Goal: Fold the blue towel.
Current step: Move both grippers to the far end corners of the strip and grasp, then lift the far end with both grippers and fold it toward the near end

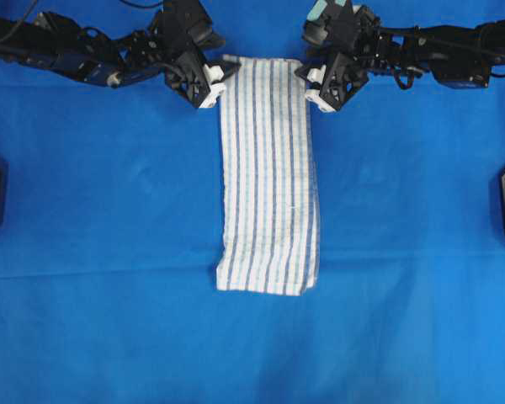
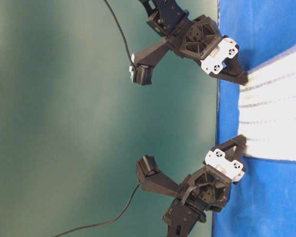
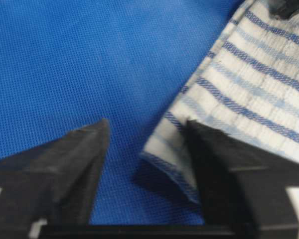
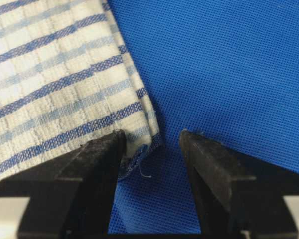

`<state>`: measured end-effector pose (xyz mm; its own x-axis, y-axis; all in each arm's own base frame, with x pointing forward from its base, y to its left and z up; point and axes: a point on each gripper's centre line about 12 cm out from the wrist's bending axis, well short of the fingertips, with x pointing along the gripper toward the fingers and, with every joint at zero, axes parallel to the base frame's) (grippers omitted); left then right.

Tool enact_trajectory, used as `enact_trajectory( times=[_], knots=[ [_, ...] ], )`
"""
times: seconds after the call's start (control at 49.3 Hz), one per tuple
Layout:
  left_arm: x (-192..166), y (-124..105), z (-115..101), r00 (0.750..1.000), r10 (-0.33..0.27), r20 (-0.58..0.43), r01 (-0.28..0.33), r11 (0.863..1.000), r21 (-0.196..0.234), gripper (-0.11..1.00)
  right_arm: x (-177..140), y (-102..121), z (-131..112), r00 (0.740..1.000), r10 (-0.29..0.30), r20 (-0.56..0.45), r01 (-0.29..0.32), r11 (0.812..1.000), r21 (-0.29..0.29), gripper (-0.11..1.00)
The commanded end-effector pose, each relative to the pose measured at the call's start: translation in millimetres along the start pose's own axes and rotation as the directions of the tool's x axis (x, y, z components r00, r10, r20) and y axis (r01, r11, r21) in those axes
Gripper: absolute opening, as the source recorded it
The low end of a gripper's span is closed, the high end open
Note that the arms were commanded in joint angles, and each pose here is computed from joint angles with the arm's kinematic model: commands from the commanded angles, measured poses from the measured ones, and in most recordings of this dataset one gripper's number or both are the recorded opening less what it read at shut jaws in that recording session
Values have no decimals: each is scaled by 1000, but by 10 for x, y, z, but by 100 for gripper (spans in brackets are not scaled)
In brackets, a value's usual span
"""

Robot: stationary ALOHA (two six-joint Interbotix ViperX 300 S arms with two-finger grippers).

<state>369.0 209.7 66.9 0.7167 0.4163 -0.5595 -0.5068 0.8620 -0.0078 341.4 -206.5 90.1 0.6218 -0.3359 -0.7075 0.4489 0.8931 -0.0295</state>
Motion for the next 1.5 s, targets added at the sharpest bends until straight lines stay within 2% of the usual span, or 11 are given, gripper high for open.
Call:
enact_trajectory(
  times=[0.0,0.061,0.182,0.223,0.304,0.568,0.649,0.912,1.176,1.379,1.48],
  knots=[
    [-14,-27,61,1000,-5,14,5,1000,6,46,-24,-11,126,999,-1,39,1,1000,0,52],
    [-11,-54,69,1000,-11,14,10,1000,11,37,-21,-10,108,999,0,35,0,1000,0,41],
    [-5,-74,70,1000,-15,11,14,1000,18,16,-25,-9,100,999,0,33,0,1000,1,7],
    [-3,-74,74,1000,-15,11,14,1000,25,10,-25,-9,94,1000,0,32,0,1000,0,3],
    [-3,-74,74,1000,-15,11,14,999,37,4,-25,-9,100,999,0,33,0,1000,1,3],
    [-6,-76,143,1000,-15,15,14,999,47,4,-42,-43,142,999,-7,45,6,1000,9,3],
    [-27,-79,236,1000,-16,23,15,998,58,4,-77,-85,195,998,-15,62,14,1000,17,3],
    [-136,55,634,998,9,57,-17,990,142,4,-279,-250,378,991,-53,125,48,998,41,3],
    [-127,145,753,998,25,66,-34,989,145,4,-314,-289,402,989,-62,133,56,997,47,3],
    [-207,46,771,998,6,58,-14,989,146,4,-372,-257,422,988,-59,142,51,997,60,3],
    [-311,-105,788,999,-23,46,16,986,166,4,-494,-113,422,988,-37,149,30,999,44,3]
  ],
)
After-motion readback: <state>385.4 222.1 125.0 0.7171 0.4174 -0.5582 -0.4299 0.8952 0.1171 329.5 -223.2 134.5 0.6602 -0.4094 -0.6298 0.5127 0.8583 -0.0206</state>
